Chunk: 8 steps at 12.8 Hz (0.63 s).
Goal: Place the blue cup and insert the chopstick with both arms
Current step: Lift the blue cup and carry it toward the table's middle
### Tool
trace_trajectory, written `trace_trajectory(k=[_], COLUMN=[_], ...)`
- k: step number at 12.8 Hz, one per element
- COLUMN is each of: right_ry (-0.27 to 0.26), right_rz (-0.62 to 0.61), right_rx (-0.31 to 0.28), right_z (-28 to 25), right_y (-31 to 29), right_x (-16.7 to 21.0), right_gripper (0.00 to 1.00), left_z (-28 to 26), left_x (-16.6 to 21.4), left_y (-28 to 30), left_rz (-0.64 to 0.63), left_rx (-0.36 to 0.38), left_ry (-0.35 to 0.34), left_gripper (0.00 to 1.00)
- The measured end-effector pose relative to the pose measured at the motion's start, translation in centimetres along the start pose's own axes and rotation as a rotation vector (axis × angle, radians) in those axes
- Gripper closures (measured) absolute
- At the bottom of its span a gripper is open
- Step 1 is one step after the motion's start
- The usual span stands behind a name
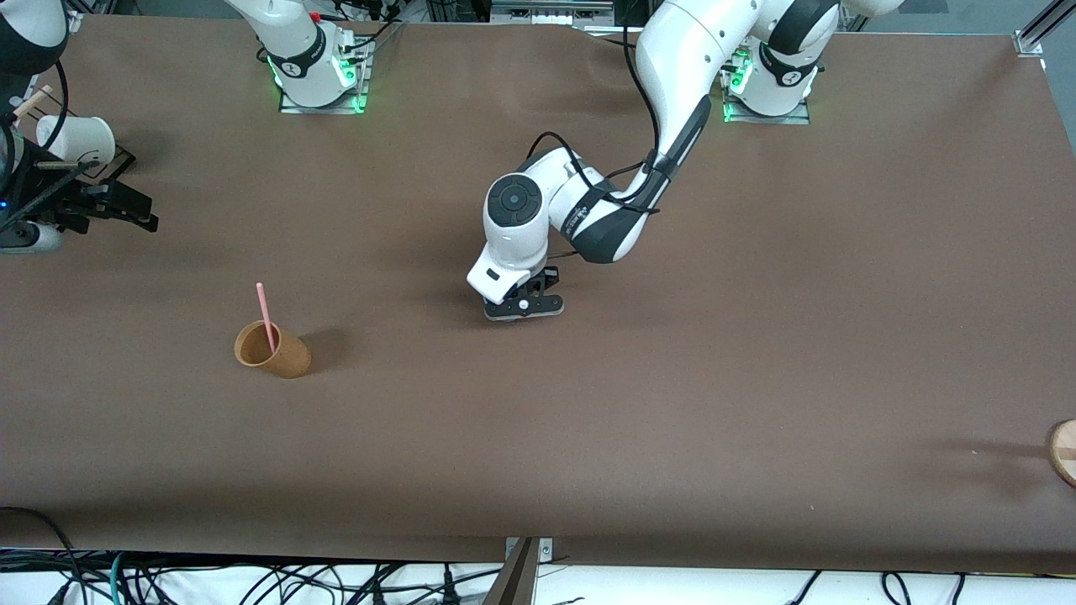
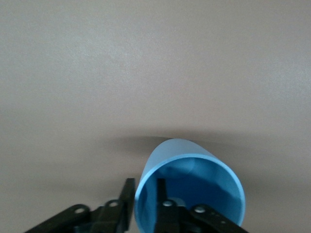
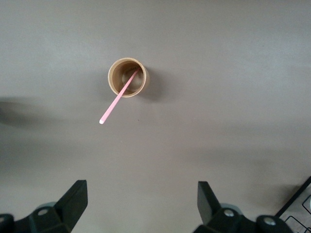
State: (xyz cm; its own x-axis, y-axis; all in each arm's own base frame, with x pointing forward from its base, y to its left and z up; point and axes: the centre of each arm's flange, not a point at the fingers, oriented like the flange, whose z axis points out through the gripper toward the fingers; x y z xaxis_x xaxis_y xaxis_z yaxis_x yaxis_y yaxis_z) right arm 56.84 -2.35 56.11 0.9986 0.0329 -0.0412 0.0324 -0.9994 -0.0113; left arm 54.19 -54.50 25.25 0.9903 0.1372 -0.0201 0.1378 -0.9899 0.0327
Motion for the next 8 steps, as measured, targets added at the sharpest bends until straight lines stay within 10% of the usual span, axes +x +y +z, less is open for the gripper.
trace_trajectory(k=[6,8], right_ry=[-0.001,-0.025], right_rz=[-0.003,-0.007], right_rx=[0.000,0.001], right_z=[0.0,1.0], right_y=[-0.2,-0.4], right_x=[0.0,0.2], right_gripper=[0.00,0.00], left_z=[-2.4,-6.2], left_x=[1.5,3.0], left_y=[-0.3,-1.9], left_rz=[-0.016,0.008], left_rx=[-0.022,-0.006], left_ry=[0.026,0.018], left_gripper=[0.01,0.00])
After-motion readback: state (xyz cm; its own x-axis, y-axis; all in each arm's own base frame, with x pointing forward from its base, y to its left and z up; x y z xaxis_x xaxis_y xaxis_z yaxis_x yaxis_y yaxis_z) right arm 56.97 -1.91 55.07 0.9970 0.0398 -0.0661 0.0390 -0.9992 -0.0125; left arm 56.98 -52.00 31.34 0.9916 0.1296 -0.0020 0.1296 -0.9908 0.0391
